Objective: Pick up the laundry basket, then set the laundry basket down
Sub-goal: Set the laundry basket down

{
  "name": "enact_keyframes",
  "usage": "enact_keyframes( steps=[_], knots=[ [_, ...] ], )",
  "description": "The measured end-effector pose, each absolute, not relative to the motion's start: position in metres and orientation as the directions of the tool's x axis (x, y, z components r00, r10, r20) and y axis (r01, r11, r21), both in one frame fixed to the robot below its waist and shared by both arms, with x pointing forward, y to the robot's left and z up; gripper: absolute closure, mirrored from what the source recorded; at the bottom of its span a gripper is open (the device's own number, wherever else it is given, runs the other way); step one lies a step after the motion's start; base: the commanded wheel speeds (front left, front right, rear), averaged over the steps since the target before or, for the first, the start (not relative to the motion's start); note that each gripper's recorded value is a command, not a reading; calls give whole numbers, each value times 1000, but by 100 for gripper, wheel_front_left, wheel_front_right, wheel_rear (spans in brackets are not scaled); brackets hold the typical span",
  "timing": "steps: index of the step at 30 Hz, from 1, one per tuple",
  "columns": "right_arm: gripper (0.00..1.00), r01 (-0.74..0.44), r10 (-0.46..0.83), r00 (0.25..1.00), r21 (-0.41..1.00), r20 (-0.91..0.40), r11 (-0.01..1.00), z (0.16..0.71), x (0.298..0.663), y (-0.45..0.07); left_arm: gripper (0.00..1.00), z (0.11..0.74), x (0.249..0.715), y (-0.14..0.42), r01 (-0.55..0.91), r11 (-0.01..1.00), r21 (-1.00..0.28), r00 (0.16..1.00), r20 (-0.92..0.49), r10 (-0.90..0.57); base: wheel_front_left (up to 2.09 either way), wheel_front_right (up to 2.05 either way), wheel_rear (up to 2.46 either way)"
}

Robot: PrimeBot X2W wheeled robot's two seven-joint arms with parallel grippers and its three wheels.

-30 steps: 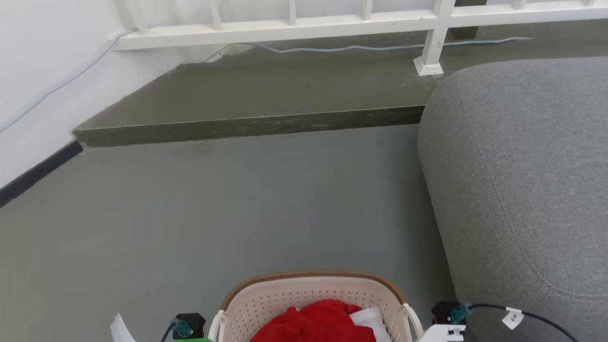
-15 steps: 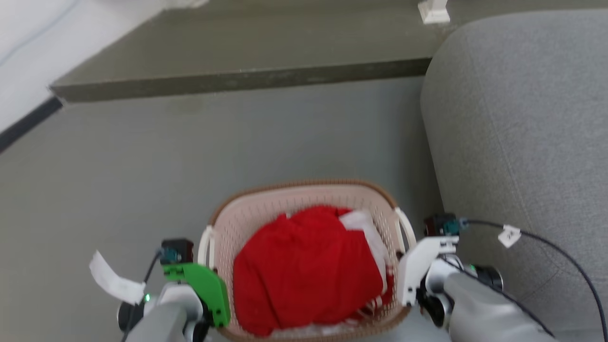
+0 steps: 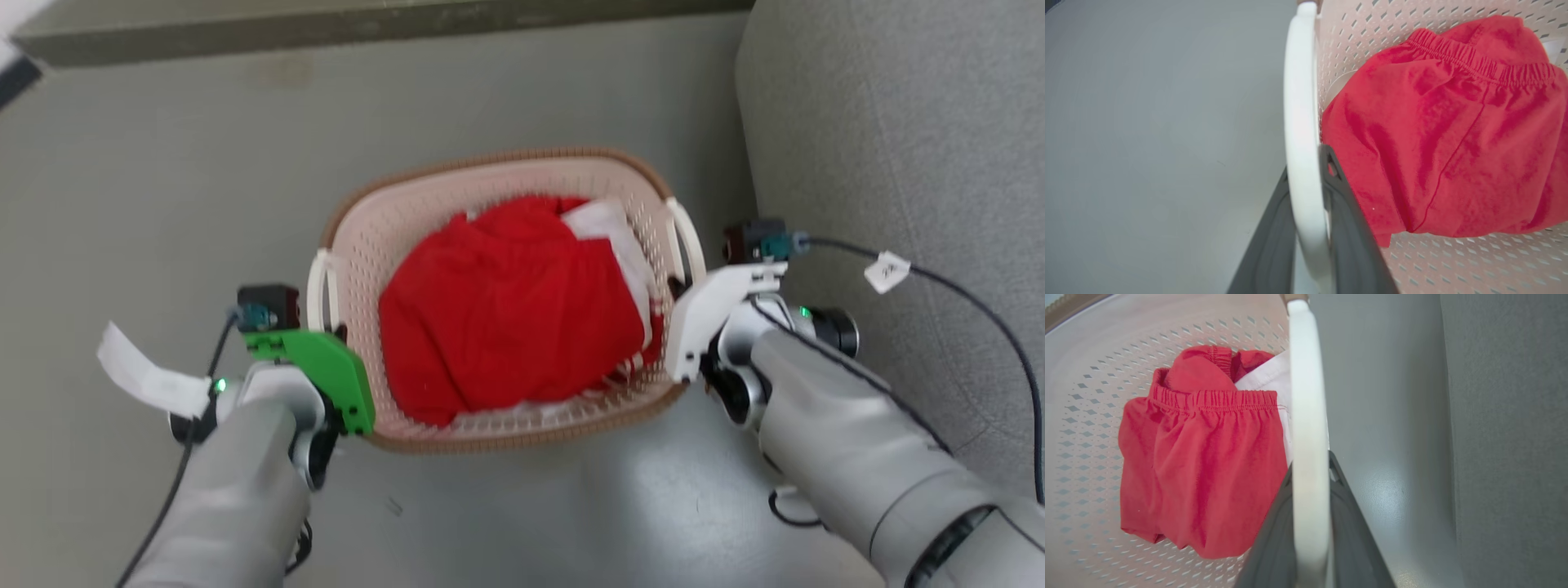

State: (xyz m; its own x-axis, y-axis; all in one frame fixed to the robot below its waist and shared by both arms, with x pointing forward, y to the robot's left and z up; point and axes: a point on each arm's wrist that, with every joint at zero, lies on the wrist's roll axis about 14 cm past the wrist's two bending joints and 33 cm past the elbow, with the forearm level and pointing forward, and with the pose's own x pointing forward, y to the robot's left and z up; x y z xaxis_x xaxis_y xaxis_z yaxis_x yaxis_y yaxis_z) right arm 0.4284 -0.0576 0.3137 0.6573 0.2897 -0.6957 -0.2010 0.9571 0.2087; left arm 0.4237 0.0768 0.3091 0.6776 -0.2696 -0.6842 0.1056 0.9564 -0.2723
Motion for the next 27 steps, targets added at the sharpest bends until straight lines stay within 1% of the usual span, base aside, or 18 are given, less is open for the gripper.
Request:
enact_keyframes(
  steps=[13,19,27],
  knots=[
    [100,-192,265,680,183,-683,964,294,485,-63,100,290,481,70,143,957,-253,684,-673,-280,0,0,0],
    [100,-192,262,680,179,-684,965,278,503,-63,100,276,502,69,149,958,-244,681,-677,-278,0,0,0],
    [100,-195,256,662,168,-704,966,244,522,-63,100,244,520,69,158,959,-235,659,-698,-280,0,0,0]
  ],
)
